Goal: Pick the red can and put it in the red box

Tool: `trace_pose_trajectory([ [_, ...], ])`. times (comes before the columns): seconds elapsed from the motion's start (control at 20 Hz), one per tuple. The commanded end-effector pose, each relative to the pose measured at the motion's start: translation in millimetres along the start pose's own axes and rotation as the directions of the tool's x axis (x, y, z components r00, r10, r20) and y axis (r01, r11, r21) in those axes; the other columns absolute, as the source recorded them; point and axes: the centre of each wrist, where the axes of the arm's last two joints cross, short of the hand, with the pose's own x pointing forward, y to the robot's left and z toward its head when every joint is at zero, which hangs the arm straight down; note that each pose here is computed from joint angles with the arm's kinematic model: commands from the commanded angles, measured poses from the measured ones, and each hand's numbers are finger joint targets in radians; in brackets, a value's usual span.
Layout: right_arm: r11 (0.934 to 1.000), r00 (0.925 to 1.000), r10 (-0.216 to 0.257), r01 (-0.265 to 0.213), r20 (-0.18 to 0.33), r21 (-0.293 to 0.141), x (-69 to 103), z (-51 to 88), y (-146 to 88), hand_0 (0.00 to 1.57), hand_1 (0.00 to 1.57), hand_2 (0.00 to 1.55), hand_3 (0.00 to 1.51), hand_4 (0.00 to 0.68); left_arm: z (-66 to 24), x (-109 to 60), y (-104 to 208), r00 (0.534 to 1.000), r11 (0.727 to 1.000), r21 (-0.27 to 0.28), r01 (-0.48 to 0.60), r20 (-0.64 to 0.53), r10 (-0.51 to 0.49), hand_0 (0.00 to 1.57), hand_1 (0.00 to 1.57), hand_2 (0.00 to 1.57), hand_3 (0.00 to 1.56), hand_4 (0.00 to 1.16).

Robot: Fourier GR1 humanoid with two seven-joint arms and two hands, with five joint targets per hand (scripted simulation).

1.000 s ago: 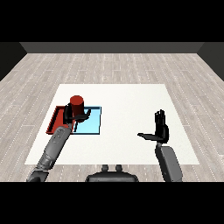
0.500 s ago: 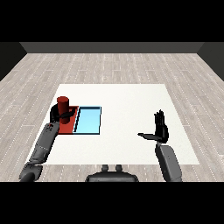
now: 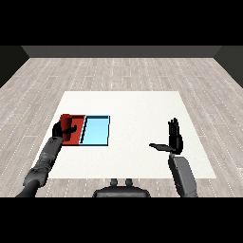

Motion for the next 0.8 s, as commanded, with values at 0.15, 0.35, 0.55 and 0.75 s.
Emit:
trace_pose_trajectory([
  [0.15, 0.9998, 0.9991, 0.009, -0.009, 0.042, 0.018, 2.3, -1.9, -2, 0.00, 0.00, 0.00, 0.00, 0.000, 2.0, -23.7, -3, 0.980, 0.996, -0.009, 0.088, -0.177, -0.089, 0.80, 0.80, 0.75, 0.00, 0.71],
  [0.35, 0.9995, 0.9977, -0.031, 0.032, 0.059, -0.007, -1.6, 8.7, -5, 0.00, 0.00, 0.00, 0.00, 0.000, 5.8, -26.1, -10, 0.985, 0.993, -0.120, 0.018, -0.168, -0.038, 0.71, 0.71, 0.70, 0.00, 0.51],
  [0.55, 0.9995, 0.9973, -0.011, 0.009, 0.073, 0.030, 4.3, 6.3, -3, 0.00, 0.00, 0.00, 0.00, 0.000, -1.1, -31.1, 12, 0.946, 0.953, -0.182, 0.242, -0.174, -0.274, 0.00, 0.00, 0.00, 0.00, 0.32],
  [0.75, 0.9991, 0.9963, -0.038, 0.036, 0.077, 0.020, 8.5, 4.9, -5, 0.00, 0.00, 0.00, 0.00, 0.000, -15.8, -14.7, 38, 0.932, 0.953, -0.192, 0.233, -0.237, -0.275, 0.00, 0.00, 0.00, 0.00, 0.00],
])
